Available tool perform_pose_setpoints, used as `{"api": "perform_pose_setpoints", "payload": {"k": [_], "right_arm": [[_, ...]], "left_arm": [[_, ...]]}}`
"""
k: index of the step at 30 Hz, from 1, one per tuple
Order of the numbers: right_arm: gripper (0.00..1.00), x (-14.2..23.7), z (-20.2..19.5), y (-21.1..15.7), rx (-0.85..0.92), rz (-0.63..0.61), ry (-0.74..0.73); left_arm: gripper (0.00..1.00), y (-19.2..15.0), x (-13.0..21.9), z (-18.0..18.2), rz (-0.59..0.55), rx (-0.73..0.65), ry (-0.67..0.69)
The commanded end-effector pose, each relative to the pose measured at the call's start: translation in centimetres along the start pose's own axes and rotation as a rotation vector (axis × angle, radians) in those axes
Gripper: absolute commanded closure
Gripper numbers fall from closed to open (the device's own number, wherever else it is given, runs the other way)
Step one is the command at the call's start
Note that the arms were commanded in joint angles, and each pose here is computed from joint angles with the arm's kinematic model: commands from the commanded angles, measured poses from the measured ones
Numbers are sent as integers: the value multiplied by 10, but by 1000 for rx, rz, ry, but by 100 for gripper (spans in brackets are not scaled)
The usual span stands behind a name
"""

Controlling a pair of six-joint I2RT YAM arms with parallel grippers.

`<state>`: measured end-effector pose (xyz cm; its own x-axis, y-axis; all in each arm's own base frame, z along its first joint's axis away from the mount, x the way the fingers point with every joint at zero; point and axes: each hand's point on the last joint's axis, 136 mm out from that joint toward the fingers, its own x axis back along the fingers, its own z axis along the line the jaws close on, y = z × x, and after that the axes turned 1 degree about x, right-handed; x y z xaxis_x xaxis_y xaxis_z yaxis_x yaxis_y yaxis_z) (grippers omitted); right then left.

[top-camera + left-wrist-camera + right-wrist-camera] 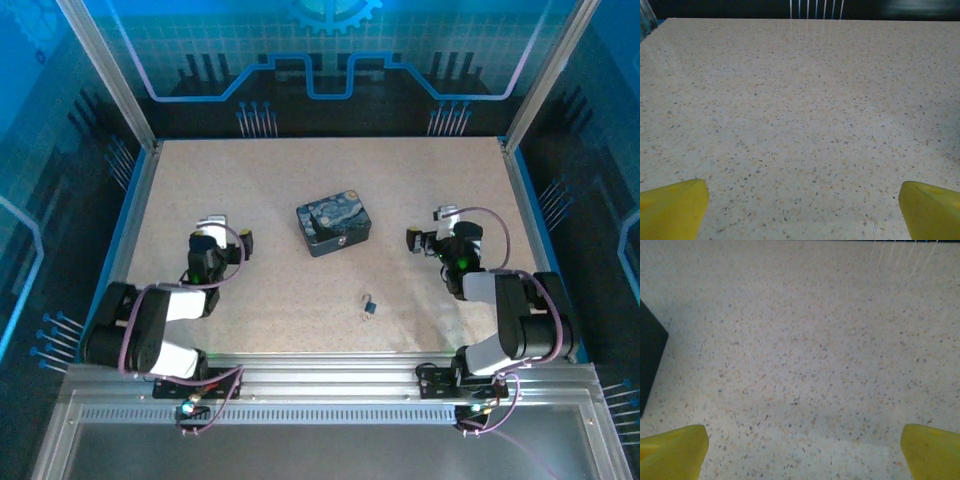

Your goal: Unlock the padlock with the key

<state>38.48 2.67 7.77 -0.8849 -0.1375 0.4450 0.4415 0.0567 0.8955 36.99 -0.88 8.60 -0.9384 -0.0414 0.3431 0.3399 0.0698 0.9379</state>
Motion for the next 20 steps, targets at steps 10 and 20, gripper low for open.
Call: {"api": "perform_pose_setpoints", "payload": {"k": [10,20], "right_arm": [[0,-5,5,20,73,-56,-30],[0,-5,5,21,70,-57,-28]], "left_arm": [[1,18,-23,8,-16,60,-46],[1,18,-23,8,-13,57,-45]]}}
